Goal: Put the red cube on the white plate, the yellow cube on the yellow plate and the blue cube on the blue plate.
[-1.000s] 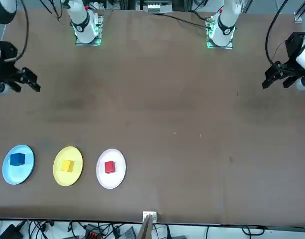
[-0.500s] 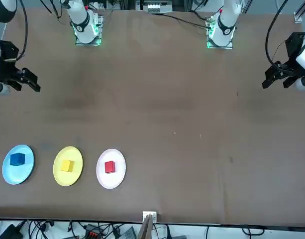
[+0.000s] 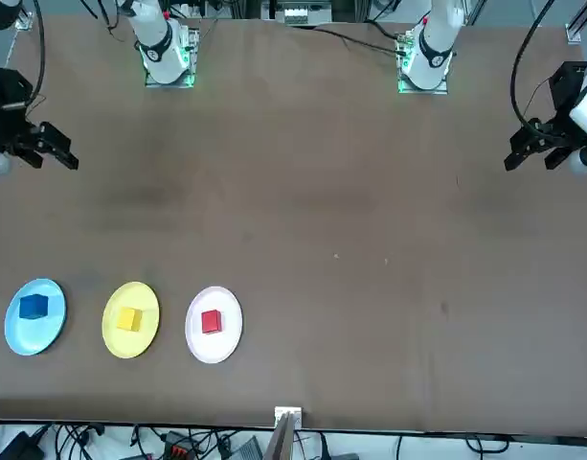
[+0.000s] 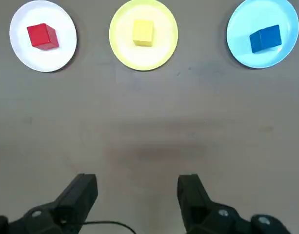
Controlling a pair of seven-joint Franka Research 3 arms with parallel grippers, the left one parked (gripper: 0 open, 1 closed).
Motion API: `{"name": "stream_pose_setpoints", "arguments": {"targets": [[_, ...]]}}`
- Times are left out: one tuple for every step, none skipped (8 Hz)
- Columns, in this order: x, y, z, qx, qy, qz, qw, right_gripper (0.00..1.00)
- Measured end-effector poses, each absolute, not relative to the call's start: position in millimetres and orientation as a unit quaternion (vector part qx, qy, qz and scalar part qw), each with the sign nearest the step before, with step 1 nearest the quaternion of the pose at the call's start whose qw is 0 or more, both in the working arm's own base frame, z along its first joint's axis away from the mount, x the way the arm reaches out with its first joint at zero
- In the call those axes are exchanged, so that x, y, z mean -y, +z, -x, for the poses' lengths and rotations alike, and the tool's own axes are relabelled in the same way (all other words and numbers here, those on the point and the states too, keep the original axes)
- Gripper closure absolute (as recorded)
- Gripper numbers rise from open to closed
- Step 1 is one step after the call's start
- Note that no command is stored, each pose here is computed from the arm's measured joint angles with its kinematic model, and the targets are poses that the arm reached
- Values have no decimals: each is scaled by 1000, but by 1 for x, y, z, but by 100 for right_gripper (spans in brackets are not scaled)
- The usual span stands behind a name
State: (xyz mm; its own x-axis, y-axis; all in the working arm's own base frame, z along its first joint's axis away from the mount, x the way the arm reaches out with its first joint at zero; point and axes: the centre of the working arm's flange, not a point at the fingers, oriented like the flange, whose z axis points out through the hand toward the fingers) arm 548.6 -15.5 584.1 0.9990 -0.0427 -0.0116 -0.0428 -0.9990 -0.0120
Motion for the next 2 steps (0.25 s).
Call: {"name": "stream_pose_setpoints", "arguments": {"targets": [[15,585,-549,-22,5,1000,6,0],[15,585,-549,-22,4,1000,6,0]]}}
